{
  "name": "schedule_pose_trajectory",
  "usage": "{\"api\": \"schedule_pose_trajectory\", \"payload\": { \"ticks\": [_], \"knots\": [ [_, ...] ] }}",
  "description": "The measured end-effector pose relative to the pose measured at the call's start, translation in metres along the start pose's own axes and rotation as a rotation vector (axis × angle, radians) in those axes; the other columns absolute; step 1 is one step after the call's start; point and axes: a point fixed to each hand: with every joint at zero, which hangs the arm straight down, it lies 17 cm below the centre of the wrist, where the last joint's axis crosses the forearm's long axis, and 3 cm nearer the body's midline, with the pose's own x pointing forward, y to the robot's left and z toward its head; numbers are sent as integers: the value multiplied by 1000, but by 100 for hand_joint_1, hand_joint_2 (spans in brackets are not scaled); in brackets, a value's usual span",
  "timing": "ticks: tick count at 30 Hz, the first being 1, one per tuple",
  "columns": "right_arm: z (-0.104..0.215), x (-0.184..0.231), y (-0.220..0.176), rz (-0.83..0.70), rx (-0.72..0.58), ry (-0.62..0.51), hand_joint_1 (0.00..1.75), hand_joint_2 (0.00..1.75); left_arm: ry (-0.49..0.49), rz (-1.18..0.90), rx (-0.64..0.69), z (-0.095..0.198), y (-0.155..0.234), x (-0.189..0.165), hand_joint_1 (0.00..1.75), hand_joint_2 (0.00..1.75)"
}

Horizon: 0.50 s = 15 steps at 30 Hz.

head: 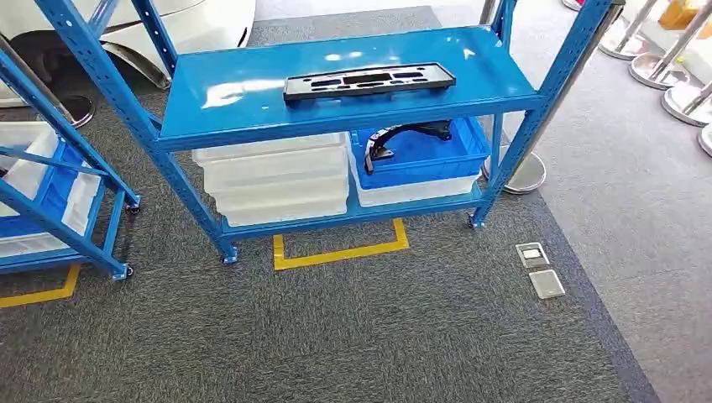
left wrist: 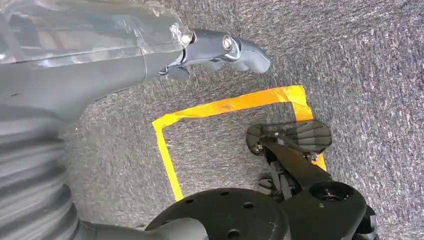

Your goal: Take the parts from the cabinet and place them on the table.

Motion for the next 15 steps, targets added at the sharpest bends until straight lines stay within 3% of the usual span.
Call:
{"api": "schedule_pose_trajectory", "payload": {
  "ticks": [15],
  "knots": [
    [-4,33,6,-98,-4,-39,0,175,-35,130,19,-5,-11,33,0,175]
  ]
}}
